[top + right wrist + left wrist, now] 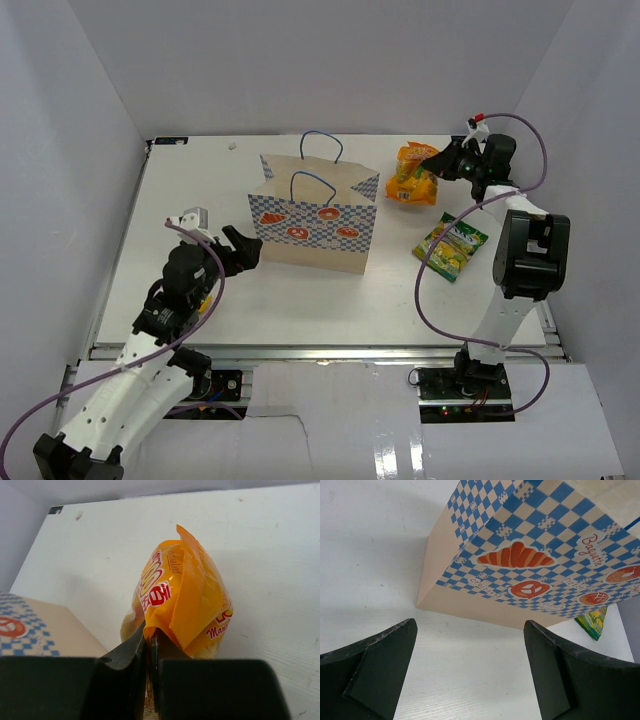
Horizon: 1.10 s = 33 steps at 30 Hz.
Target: Place the snacks into the paper bag
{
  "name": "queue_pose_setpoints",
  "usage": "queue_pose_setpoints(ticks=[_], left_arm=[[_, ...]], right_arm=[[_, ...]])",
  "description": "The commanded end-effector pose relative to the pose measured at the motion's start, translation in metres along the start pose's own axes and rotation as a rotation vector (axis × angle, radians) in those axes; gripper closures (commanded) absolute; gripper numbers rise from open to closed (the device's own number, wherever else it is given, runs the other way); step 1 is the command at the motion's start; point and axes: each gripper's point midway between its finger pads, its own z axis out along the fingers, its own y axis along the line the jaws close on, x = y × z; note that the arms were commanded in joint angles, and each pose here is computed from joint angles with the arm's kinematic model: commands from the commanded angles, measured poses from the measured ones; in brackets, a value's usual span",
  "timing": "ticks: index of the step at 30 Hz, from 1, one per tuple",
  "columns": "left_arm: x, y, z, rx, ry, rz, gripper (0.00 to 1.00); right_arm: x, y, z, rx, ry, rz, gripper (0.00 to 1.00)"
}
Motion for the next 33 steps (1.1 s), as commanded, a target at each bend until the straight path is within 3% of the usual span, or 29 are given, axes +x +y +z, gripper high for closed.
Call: queue_pose_setpoints(ticks=[1, 12, 20, 28, 33], left_arm=[[0.003, -0.005, -0.008, 0.057, -0.022, -0.01, 0.02], [0.002, 0.003, -0.031, 0.07, -0.09, -0.052, 0.02], [0.013, 0.007, -0.032, 0.057, -0.057, -0.088, 0.02], [0.01, 0.006, -0.033, 0.048, -0.072, -0.181, 0.02], [0.012, 0.003, -0.031, 0.052, -0.056, -0.197, 0.02]], right_arm=[[-0.058, 0.078, -0.032, -0.195, -0.116, -0.25, 0.92], [-0.141, 0.157, -0.097, -0.195, -0.27, -0.489, 0.92], [-0.215, 0.264, -0.164, -0.316, -0.443, -0.706, 0.92], [-0.194, 0.375, -0.202, -0.513, -0.518, -0.875, 0.92], [-0.173, 0.412, -0.207, -0.595, -0.517, -0.943, 0.92]])
